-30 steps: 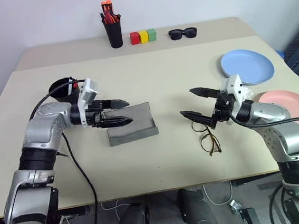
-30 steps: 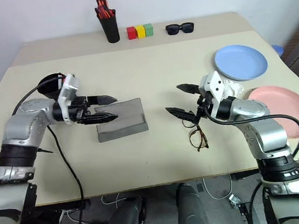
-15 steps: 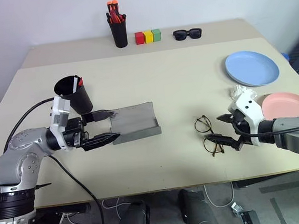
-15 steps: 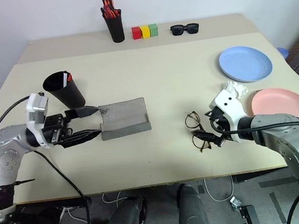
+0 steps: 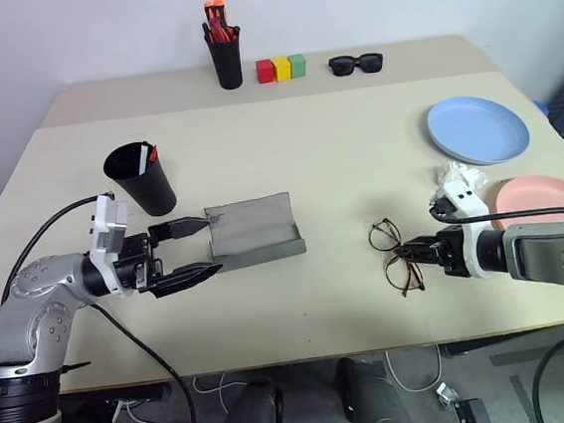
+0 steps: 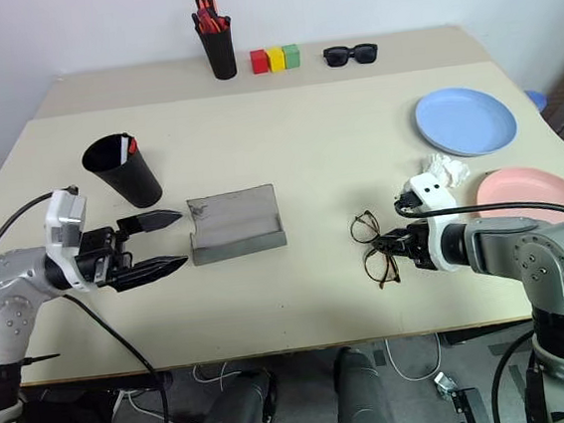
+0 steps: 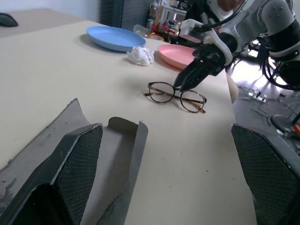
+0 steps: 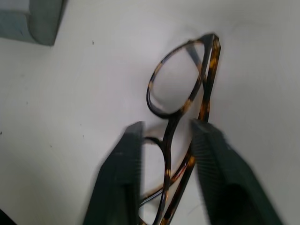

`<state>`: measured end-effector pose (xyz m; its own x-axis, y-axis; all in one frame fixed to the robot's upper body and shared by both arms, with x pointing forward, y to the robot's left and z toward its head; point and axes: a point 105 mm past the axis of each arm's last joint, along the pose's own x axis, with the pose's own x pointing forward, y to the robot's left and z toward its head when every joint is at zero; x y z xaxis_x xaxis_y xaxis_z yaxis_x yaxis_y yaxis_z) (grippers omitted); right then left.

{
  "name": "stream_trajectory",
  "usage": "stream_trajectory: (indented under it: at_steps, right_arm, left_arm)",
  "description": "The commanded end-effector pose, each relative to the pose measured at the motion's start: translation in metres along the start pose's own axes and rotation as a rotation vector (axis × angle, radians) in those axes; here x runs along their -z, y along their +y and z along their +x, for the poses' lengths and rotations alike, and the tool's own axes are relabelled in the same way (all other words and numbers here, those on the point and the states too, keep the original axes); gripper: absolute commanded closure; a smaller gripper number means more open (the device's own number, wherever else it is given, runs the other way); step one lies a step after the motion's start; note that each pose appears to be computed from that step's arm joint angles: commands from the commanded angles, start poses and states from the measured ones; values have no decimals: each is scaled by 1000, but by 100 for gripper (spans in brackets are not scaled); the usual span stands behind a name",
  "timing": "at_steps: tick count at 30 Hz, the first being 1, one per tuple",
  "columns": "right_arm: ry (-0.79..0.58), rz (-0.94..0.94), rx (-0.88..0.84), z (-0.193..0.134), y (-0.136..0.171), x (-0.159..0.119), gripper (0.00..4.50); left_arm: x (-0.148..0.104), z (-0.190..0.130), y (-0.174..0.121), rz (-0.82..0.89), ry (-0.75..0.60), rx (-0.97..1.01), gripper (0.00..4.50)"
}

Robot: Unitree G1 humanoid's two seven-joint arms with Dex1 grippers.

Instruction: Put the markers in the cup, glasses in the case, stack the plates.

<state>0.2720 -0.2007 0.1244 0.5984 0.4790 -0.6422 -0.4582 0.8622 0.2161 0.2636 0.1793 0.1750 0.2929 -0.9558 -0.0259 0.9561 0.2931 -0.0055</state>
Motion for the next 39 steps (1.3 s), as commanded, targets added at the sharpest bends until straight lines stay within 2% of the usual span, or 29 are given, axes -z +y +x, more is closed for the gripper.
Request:
stream_trajectory:
  at_steps: [1, 13, 16, 18, 21, 24, 27, 33, 39]
  right_arm:
    - [4, -39, 29, -4, -1, -4, 283]
    - [5, -1, 5, 8, 3, -6, 283]
    - [15, -22, 3, 9, 6, -7, 363]
    - [23, -37, 13, 9, 5, -6, 447]
    - [19, -65, 23, 7, 3, -12, 447]
    - [1, -158, 29, 2, 7, -27, 447]
    - [-78, -400, 17, -4, 24, -62, 447]
    - [-333, -582, -124, 5, 70, -129, 447]
    - [-459, -699, -283, 42, 121, -142, 447]
  left_arm:
    - [-8, -4, -2, 47, -10, -17, 0]
    - [-9, 0, -1, 66, -14, -39, 0]
    - [-10, 2, 1, 64, -10, -42, 0]
    - [-11, 3, 1, 62, -8, -44, 0]
    - [-12, 4, 1, 62, -6, -47, 0]
    - [-14, 2, -1, 47, -13, -53, 0]
    - [-21, -7, -7, -8, -49, -55, 0]
    - [-16, -24, -18, -63, 3, -94, 0]
    - [-15, -37, -22, -74, 24, -166, 0]
